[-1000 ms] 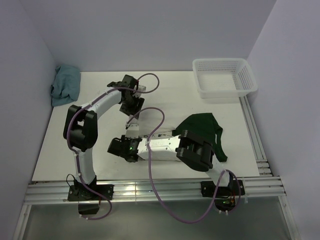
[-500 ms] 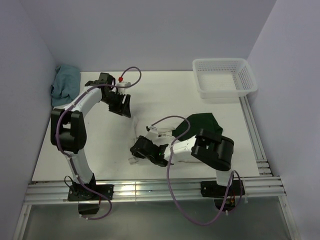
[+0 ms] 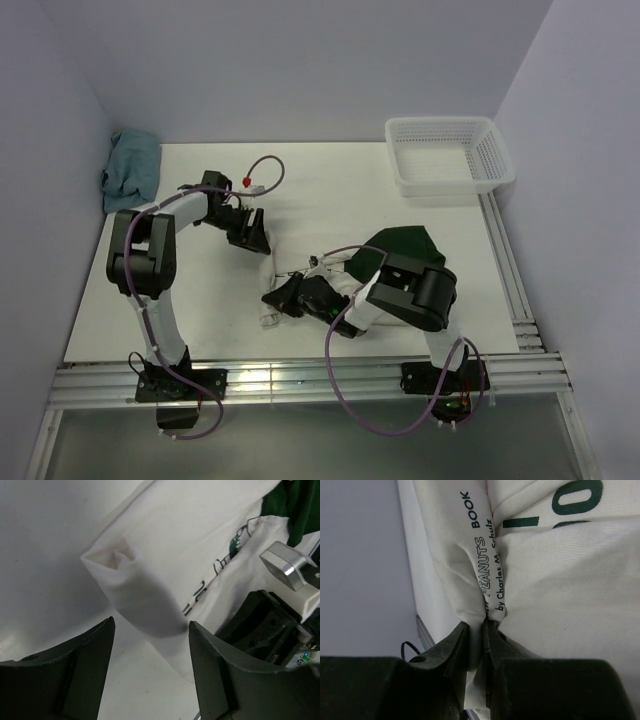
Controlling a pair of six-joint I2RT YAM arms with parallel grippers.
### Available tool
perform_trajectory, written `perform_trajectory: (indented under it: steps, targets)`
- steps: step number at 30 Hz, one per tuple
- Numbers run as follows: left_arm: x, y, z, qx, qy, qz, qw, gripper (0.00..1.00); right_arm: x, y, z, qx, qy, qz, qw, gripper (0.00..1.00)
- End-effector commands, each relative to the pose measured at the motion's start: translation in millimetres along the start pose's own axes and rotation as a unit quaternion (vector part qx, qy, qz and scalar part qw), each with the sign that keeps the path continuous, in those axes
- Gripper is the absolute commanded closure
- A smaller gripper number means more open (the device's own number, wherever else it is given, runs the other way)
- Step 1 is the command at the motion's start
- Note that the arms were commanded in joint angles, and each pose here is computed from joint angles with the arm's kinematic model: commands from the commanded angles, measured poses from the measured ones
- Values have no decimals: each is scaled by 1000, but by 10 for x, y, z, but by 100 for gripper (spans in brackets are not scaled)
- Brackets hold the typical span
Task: Roll the t-shirts
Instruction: Roll the tshirt
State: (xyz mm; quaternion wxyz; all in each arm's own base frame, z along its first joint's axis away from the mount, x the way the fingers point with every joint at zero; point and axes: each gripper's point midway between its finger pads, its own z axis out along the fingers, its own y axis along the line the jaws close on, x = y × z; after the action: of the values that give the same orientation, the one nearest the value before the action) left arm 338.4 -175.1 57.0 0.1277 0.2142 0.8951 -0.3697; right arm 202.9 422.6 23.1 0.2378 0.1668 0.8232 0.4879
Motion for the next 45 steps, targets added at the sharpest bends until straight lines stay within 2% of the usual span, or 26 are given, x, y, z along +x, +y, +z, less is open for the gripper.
perform_trajectory:
  steps: [1, 8, 10, 11, 12, 14, 15, 17, 18, 19, 22, 25, 30, 38, 45]
  targets:
    - [-48, 77, 138, 16, -17, 1, 1000, 35, 135, -202, -30, 13, 31, 12, 999, 83]
    - [-79, 209, 247, -5, -27, -34, 999, 39, 92, -173, -42, -21, 31, 43, 998, 84]
    - [-119, 243, 244, -16, -30, -39, 999, 46, 94, -177, -39, -22, 32, 45, 998, 84]
    - [-133, 279, 242, -29, -30, -46, 998, 51, 94, -177, -37, -22, 32, 43, 998, 84]
    - [-165, 289, 224, -37, -31, -47, 998, 62, 103, -224, -36, -11, 34, 42, 998, 84]
    - [-178, 339, 206, -67, -27, -65, 995, 75, 85, -196, -25, -5, 31, 33, 999, 83]
    - [-198, 336, 178, -79, -26, -65, 994, 86, 86, -196, -22, 0, 31, 27, 999, 83]
    - [-198, 341, 161, -101, -20, -66, 992, 97, 81, -239, -8, 33, 26, 3, 999, 79]
    - [-222, 433, 112, -140, -21, -64, 988, 100, 77, -254, -9, 44, 24, -6, 999, 77]
    - [-196, 424, 101, -150, -13, -65, 987, 100, 103, -377, -28, 76, 28, -25, 996, 73]
    - [-177, 473, 49, -201, 0, -59, 978, 100, 131, -308, -19, 98, 26, -56, 993, 55]
    - [-164, 445, 44, -232, 9, -44, 972, 100, 199, -286, -59, 112, 28, -77, 990, 45]
    - [-180, 413, 60, -256, 19, -34, 966, 100, 364, -316, -111, 148, 39, -110, 982, 44]
    - [-210, 435, 55, -276, 28, -31, 960, 100, 595, -412, -343, 217, 42, -157, 963, 48]
    - [-186, 461, 93, -280, 37, -35, 959, 100, 645, -440, -580, 264, 32, -189, 945, 48]
